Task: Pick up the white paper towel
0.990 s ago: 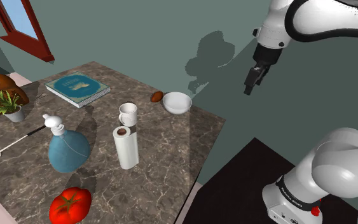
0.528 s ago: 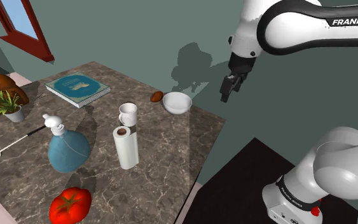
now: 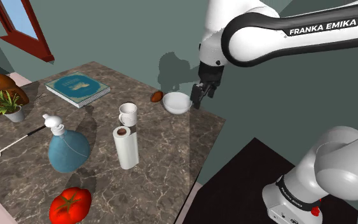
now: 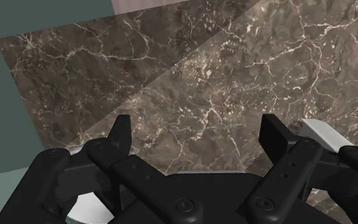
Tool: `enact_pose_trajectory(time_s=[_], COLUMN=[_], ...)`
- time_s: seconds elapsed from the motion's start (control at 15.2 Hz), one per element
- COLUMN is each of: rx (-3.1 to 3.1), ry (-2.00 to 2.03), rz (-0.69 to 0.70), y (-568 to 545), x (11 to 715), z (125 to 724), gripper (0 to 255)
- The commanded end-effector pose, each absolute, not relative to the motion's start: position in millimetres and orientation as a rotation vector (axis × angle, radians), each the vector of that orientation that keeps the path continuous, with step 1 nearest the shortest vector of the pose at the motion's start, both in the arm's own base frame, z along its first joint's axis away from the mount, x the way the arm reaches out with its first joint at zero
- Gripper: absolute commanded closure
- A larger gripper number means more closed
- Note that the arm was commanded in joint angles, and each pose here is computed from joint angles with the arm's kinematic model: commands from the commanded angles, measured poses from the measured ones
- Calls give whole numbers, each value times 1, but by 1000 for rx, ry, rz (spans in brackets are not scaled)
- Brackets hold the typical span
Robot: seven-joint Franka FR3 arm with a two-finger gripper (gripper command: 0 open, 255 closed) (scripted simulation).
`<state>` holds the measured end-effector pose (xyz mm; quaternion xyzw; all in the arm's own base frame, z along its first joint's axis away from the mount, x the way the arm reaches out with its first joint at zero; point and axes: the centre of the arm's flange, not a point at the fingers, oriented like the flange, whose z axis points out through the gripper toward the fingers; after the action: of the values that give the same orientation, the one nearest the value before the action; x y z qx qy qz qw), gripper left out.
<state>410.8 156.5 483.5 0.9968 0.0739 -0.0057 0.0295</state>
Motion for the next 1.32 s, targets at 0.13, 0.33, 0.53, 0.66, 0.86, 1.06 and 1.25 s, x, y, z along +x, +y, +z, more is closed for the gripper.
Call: enact_pose_trajectory(time_s=[0.13,0.33,0.53,0.66,0.86,1.06,1.25], rx=[3076,3076,3077,3077,3077,3077,3078], ry=[240,250,260,266,276,285,295], rz=[-5,4,14,20,29,38,47], y=[204,238,272,295,329,363,398], x=[432,448,464,475,490,506,521], z=[467,457,446,439,429,419,409], gripper=[0,0,0,0,0,0,0])
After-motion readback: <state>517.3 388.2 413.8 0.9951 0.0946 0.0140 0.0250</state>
